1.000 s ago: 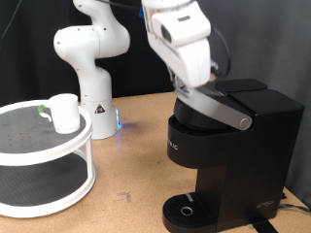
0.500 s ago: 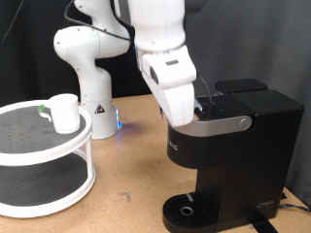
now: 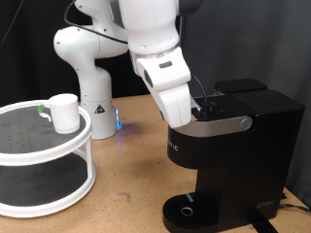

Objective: Make a cup of coffee with the keurig machine

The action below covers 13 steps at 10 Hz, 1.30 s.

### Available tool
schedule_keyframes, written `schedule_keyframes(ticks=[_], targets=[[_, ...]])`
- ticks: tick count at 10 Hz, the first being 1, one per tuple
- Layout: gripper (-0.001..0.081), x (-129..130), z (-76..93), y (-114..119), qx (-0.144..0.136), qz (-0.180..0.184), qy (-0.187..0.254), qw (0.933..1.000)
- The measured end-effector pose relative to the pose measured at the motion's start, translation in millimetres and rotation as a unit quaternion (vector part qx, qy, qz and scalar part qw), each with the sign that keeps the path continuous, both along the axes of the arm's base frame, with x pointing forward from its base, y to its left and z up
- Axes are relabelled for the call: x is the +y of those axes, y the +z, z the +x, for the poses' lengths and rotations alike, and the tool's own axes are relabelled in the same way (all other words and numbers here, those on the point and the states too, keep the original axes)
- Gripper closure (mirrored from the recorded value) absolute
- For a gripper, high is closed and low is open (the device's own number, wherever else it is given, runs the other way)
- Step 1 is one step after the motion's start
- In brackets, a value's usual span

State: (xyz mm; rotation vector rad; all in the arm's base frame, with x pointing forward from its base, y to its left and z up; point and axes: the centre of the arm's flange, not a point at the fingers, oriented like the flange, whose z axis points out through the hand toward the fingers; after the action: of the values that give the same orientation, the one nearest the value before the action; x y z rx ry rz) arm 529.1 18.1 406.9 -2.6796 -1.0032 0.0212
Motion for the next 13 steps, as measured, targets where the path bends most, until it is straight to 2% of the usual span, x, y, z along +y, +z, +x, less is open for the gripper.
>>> schedule_keyframes(ticks=[2, 4, 9, 13], targets=[[0.0806, -6, -1.7, -1, -0.011, 0.039, 0.012, 0.9991], [0.0806, -9, -3.2, -2, -0.019, 0.061, 0.022, 0.9977], [0.0806, -12, -4.5, -2, -0.017, 0.076, 0.011, 0.9969], [0.0806, -17, -14.1, 7, -0.008, 0.079, 0.048, 0.9957]])
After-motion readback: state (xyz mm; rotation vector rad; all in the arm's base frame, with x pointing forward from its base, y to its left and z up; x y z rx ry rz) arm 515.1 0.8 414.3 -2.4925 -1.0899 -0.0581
